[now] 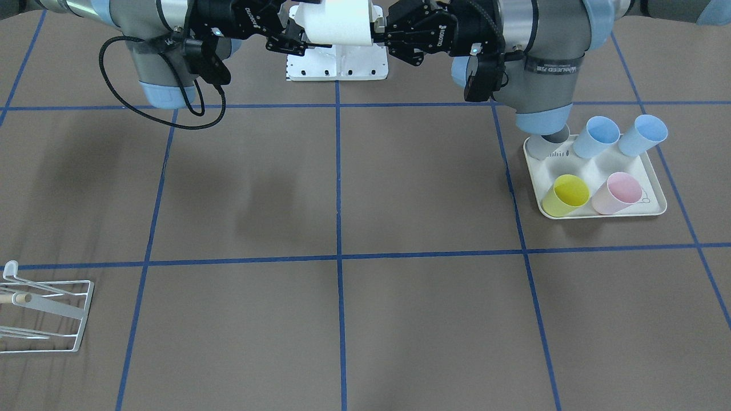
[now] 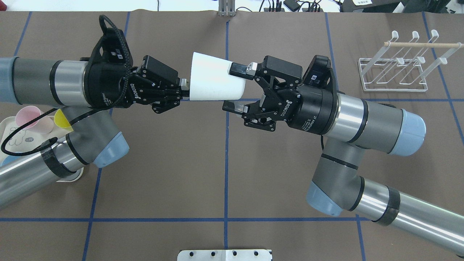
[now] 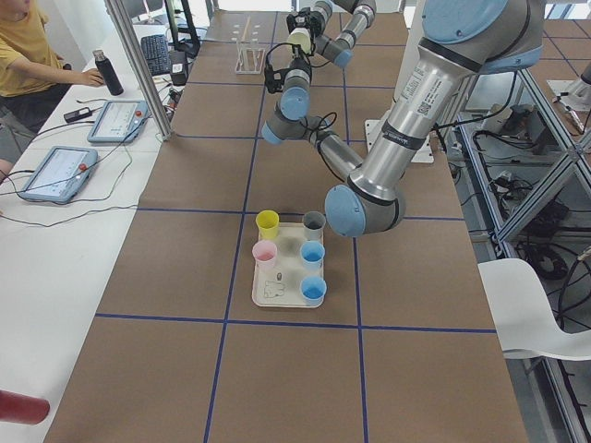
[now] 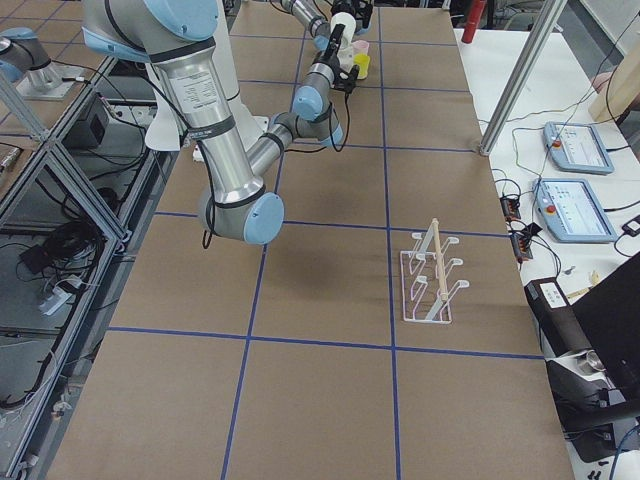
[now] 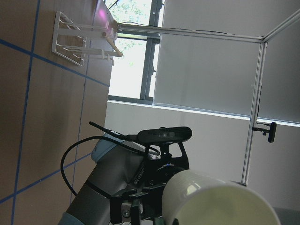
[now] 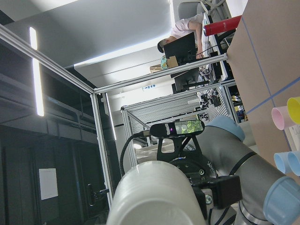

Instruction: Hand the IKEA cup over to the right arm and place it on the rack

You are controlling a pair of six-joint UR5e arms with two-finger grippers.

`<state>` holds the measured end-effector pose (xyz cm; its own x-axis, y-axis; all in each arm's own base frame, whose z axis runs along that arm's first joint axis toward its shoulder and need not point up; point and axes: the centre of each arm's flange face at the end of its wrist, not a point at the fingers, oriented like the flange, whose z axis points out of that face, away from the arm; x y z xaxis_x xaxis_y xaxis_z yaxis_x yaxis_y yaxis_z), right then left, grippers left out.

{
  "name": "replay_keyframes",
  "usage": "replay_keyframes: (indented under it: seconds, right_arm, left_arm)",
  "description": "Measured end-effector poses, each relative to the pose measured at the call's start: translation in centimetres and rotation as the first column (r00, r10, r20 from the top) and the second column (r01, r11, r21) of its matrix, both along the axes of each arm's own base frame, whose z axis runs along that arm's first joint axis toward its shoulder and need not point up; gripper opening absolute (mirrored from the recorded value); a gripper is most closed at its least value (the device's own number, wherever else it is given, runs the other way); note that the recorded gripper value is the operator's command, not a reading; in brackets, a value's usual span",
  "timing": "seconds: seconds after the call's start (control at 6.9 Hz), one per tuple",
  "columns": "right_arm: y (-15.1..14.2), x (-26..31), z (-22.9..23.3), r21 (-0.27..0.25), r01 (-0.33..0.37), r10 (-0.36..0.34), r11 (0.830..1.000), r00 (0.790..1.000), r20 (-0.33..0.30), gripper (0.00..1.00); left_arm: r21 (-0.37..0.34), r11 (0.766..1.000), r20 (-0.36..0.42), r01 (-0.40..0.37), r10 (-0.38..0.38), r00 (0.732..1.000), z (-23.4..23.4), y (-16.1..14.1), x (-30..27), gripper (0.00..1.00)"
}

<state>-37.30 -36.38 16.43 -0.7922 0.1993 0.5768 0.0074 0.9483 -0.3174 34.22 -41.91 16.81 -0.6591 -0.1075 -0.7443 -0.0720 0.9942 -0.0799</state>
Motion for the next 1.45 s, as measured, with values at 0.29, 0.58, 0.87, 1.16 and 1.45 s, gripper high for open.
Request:
replay_keyframes:
  seconds: [0.29,0.58,0.87,1.16,1.45]
  right_arm:
    - [0.6,-0.3,0.4,-0.004,0.004,-0.004,1.0,1.0,0.021,0.06]
    - [0.8,-0.4,0.4,-0.003,0.007,-0.007,1.0,1.0,0.027,0.0]
    - [1.1,-0.3,0.2,0.0,0.012,-0.012,1.0,0.999,0.033,0.0]
    - [1.2,-0.2,0.2,0.001,0.013,-0.013,1.0,0.999,0.036,0.0]
    - [1.1,-0.1,0.9,-0.011,0.009,-0.009,1.0,1.0,0.027,0.0]
  left_arm:
    - [0.002,1.0,-0.002,0.002,-0.002,1.0,0.0,0.0,0.0,0.54]
    - [0.007,1.0,-0.004,0.006,-0.006,1.0,-0.1,0.1,-0.1,0.76]
    - [0.011,1.0,-0.006,0.008,-0.008,1.0,-0.2,0.1,-0.2,0.77]
    - [0.013,1.0,-0.006,0.015,-0.015,1.0,0.1,0.1,-0.4,0.77]
    - [0.024,0.999,0.006,0.048,-0.048,0.999,1.0,-0.3,-1.0,0.77]
